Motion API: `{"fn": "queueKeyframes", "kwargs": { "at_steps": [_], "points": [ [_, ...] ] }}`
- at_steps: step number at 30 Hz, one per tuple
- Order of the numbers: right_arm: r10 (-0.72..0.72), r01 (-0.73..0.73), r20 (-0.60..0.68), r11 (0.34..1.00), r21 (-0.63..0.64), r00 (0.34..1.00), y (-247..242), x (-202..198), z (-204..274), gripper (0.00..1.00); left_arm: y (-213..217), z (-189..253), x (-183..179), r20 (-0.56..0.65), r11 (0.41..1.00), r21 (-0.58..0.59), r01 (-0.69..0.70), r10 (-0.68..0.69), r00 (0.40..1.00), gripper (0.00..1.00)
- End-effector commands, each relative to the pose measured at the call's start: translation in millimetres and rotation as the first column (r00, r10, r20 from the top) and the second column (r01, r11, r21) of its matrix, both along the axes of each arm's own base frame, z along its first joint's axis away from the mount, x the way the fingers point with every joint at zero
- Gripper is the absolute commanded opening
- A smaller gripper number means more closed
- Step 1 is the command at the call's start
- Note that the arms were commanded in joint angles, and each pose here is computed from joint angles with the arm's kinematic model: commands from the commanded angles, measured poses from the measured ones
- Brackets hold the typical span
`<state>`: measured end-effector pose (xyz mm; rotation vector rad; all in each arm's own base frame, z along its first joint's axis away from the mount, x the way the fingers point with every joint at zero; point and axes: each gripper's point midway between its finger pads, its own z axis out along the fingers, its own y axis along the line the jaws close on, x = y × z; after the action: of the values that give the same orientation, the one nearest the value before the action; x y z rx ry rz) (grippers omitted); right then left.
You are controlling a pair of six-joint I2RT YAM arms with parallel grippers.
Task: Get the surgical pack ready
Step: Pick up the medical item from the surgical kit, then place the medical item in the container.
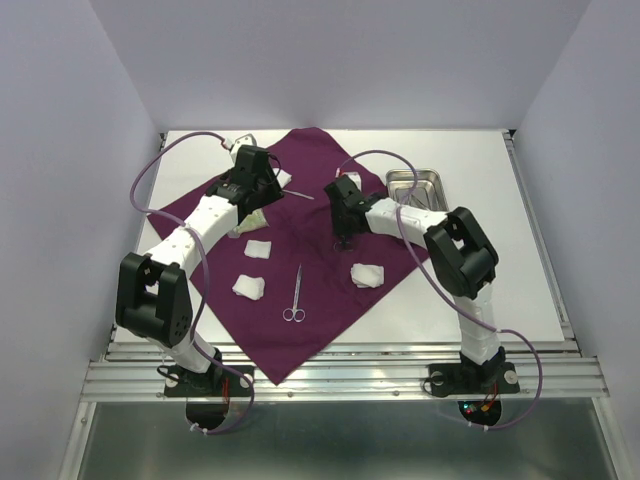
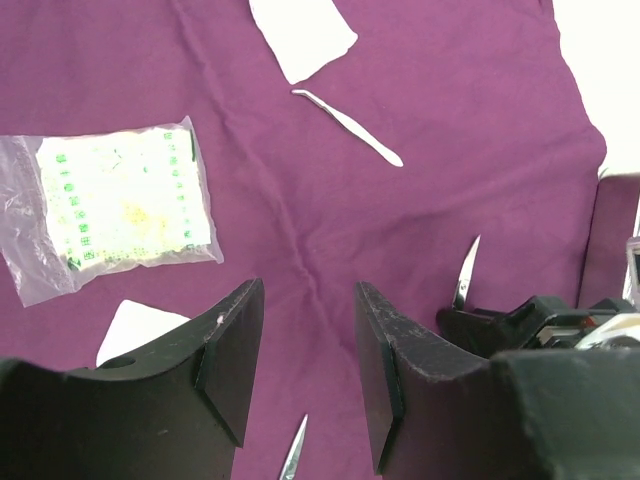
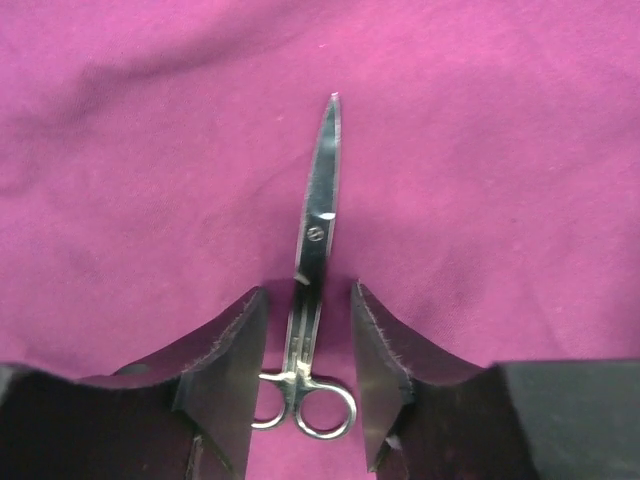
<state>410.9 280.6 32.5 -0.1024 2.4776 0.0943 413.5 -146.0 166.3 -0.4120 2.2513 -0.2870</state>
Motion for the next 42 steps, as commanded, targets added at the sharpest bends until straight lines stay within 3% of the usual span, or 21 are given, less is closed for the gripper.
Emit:
{"fn": "queueKeyframes", "kwargs": {
  "at_steps": [1,11,19,30,37,42],
  "points": [
    [0.024,-0.023,0.022,0.999,-0.043,0.999,14.3,-0.7,3.0,0.43,0.8,10.5,0.1,0.040,1.000,0.003,0.006,-0.007,0.999,0.52],
    [0.005,-0.003,0.024,0.998,-0.055,1.000,17.7,1.3,-1.7,0.34,0.9,10.2,-1.5,0.042,1.000,0.001,0.010,-0.010,0.999,0.52],
    [0.005,-0.002,0.120,1.000,-0.027,0.993,16.7,9.9,33.7,0.12,1.0,10.1,-3.2,0.046,1.000,0.000,0.014,-0.014,0.999,0.51],
    [-0.014,0.016,0.307,1.000,-0.003,0.952,0.2,24.9,116.1,0.11,-3.1,15.0,-1.5,0.059,0.999,-0.012,0.034,-0.034,0.998,0.51],
    [-0.131,0.152,0.375,0.988,-0.028,0.918,-70.3,42.4,150.4,0.12,-4.9,17.0,-1.1,0.061,0.999,-0.016,0.044,-0.043,0.997,0.51],
    [-0.196,0.232,0.374,0.971,-0.052,0.906,-121.6,45.4,149.2,0.12,-6.2,18.4,0.5,0.062,0.999,-0.015,0.050,-0.049,0.997,0.51]
  ]
}}
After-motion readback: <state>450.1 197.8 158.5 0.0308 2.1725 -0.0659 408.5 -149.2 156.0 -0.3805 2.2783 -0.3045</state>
